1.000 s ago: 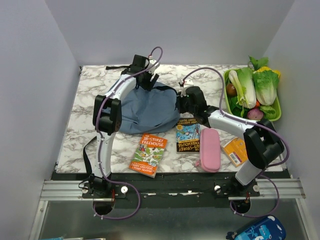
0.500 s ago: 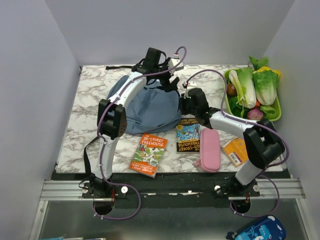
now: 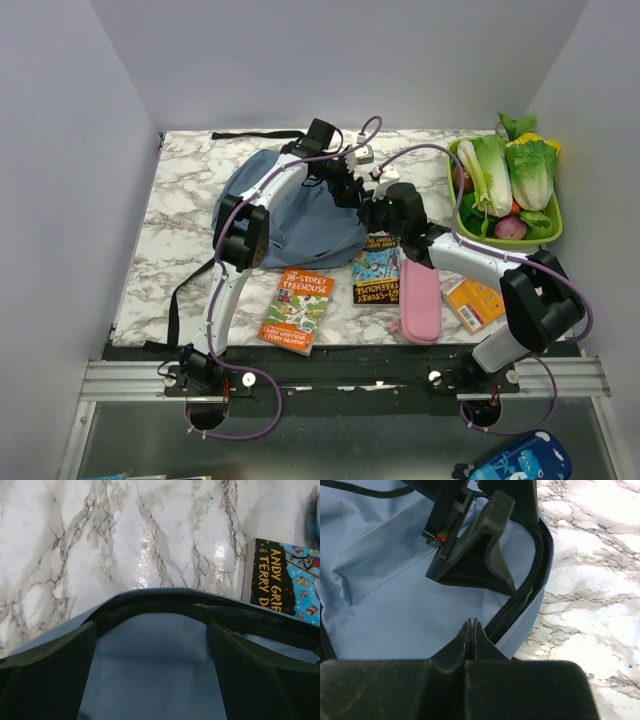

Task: Pack the student bag
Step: Unzip the student bag at the center of the board.

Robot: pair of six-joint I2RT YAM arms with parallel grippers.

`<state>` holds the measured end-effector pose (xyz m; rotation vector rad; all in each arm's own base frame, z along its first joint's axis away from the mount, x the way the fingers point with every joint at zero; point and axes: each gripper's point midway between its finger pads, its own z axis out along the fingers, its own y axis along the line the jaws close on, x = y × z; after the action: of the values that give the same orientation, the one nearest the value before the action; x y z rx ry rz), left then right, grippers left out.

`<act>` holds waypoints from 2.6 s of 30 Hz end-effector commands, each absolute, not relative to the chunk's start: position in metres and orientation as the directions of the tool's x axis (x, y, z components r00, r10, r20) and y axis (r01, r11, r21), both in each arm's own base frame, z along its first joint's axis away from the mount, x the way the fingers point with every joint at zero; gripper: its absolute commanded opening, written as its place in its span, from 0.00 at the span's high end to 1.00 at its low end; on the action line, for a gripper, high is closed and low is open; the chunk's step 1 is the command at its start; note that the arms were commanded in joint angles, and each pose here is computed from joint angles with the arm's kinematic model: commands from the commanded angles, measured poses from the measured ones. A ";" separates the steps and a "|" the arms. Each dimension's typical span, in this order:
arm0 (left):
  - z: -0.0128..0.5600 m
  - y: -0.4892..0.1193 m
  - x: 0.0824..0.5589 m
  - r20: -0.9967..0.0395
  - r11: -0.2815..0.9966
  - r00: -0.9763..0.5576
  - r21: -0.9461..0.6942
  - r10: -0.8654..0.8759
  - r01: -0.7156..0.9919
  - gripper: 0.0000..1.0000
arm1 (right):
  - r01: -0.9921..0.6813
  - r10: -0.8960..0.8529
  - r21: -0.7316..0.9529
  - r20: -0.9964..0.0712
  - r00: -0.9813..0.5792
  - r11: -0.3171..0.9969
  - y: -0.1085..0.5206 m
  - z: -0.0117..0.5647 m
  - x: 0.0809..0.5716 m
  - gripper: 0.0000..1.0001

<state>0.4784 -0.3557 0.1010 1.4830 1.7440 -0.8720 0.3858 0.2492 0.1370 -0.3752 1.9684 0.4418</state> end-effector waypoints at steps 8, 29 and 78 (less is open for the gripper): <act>0.143 -0.385 0.457 -0.831 0.190 -0.449 -0.408 0.328 0.893 0.01 | -0.527 -0.058 0.151 -0.932 -0.359 0.836 0.261 0.150 0.385 0.99; 0.121 -0.369 0.458 -0.764 0.409 -0.448 -0.263 0.465 0.874 0.01 | -0.536 -0.078 0.132 -0.933 -0.350 0.834 0.264 0.148 0.382 0.99; 0.106 -0.395 0.460 -0.699 0.567 -0.540 -0.230 0.469 0.791 1.00 | -0.593 -0.132 0.070 -0.948 -0.290 0.802 0.298 0.162 0.366 0.99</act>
<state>0.4389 -0.3835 0.0957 1.1236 2.2635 -0.6719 0.3677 0.2811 0.1427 -0.5380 1.8901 0.4788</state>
